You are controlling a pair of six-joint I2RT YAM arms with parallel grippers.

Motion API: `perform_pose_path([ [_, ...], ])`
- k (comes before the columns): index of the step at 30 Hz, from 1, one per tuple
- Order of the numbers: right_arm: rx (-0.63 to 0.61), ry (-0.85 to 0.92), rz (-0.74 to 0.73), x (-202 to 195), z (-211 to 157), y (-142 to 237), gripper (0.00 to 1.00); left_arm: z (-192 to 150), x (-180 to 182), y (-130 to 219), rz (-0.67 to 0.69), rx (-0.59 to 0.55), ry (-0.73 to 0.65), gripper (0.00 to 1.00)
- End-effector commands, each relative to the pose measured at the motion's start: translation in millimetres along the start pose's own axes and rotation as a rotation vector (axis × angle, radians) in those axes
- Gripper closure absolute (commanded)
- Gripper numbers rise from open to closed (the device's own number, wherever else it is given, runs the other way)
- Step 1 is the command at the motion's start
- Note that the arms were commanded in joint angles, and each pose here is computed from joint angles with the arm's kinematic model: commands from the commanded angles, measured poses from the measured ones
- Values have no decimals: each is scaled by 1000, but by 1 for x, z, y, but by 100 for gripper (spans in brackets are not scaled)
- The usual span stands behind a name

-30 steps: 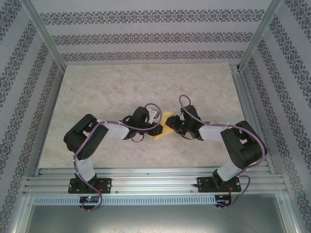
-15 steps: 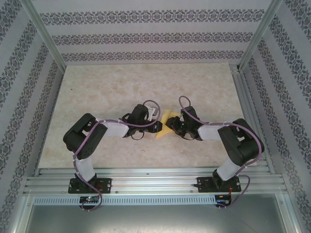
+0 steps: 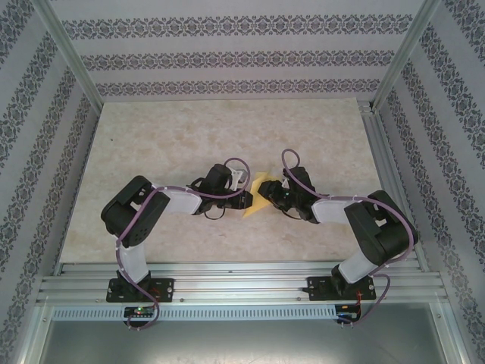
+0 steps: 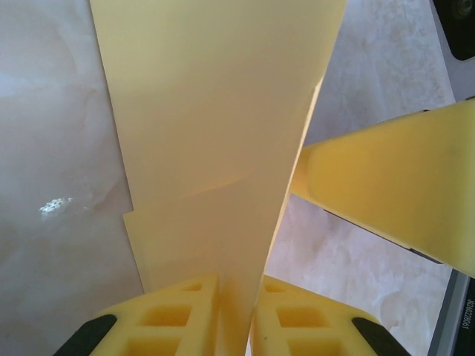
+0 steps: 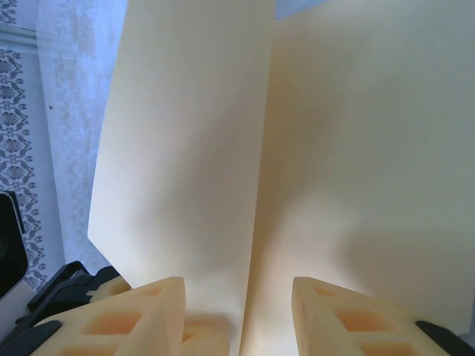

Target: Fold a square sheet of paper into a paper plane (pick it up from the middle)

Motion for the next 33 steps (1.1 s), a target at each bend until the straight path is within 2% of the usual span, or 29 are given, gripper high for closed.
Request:
perform_pose_path([
  [1,-21,48,3,10,13,0,57,2,4,-5,-8,10,28,80],
  [11,37,64,-71,-2,12,-16,54,1,12,-8,20,11,83,81],
  [25,89,69,-221,-26,2,-24,51,4,5,-6,1,24,81,77],
  [33,22,101,-96,-1,11,-17,49,1,12,-9,24,39,81,84],
])
Point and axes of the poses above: each hand's point on the last joint's axis, 136 mm out from that joint toward the fingers, its own y axis back along the fingers, its own x axis along the line the jaws close on, z = x × y, the point moved 2 cm from there along y, back along the fingers, and after that the axes turned 8 degrees about y, right-handed, at the moved point
